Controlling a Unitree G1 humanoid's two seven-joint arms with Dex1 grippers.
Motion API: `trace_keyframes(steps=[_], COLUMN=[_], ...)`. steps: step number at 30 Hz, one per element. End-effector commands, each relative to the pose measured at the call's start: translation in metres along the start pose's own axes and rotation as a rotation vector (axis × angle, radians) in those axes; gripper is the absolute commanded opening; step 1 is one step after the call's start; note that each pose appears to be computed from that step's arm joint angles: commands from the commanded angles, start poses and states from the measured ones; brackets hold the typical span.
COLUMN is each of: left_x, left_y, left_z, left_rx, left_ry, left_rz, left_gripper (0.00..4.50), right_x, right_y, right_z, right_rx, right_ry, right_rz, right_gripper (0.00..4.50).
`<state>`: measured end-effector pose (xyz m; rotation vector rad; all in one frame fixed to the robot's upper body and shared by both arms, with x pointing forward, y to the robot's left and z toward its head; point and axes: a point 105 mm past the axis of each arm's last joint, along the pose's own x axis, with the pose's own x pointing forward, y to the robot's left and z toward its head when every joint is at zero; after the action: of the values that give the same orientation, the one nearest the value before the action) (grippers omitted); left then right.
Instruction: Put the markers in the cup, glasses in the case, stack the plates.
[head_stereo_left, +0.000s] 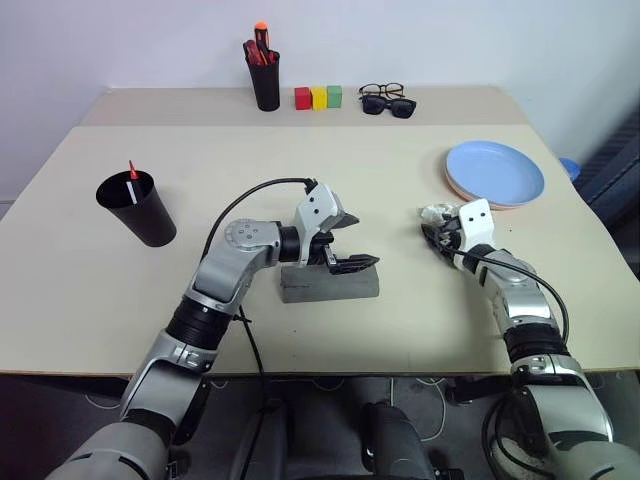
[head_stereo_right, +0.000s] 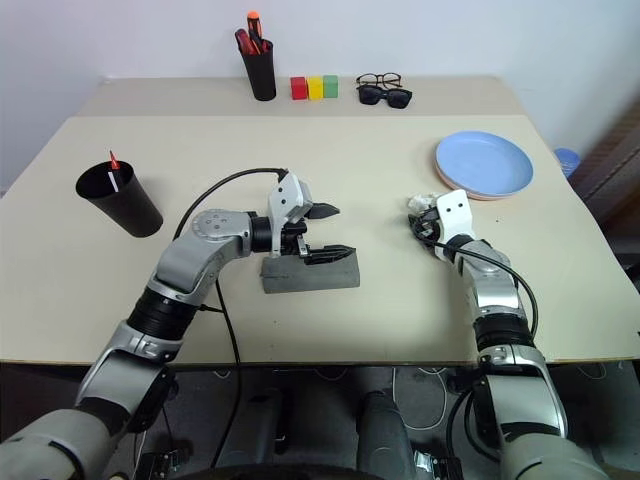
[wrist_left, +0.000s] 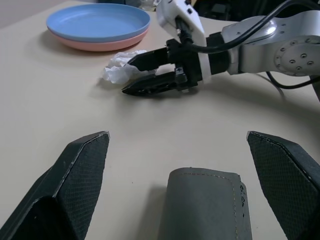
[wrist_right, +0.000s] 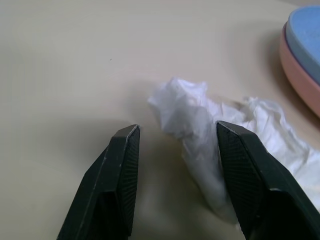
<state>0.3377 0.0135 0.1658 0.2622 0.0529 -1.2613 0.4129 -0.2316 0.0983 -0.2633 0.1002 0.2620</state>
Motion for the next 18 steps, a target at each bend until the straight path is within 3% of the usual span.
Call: trace_keyframes(steps=[1, 2, 4, 8, 14, 18], left_x=[-0.002, -0.002, -0.002, -0.002, 0.001, 0.004], left_y=[-0.003, -0.003, -0.003, -0.002, -0.005, -0.008], left_z=[0.011, 0.011, 0.011, 0.011, 0.009, 0.009], left_rx=[0.024, 0.025, 0.026, 0.029, 0.028, 0.023], left_ry=[-0.039, -0.039, -0.037, -0.034, -0.031, -0.034], left_rz=[0.003, 0.004, 0.007, 0.010, -0.006, -0.019], left_gripper=[4.50, 4.50, 4.50, 4.50, 4.50, 4.50], right_x=[0.005, 0.006, 0.006, 0.005, 0.000, -0.007], right_y=[-0.004, -0.006, -0.008, -0.012, -0.016, -0.020], right_z=[0.002, 0.001, -0.001, -0.003, 0.004, 0.038], right_rx=[-0.016, -0.010, 0.010, 0.015, -0.027, -0.059], right_ry=[-0.004, 0.000, 0.003, 0.000, -0.034, -0.153], right_rz=[-0.040, -0.052, -0.074, -0.094, -0.121, -0.117], right_gripper=[2.40, 2.40, 1.89, 0.03, 0.03, 0.03])
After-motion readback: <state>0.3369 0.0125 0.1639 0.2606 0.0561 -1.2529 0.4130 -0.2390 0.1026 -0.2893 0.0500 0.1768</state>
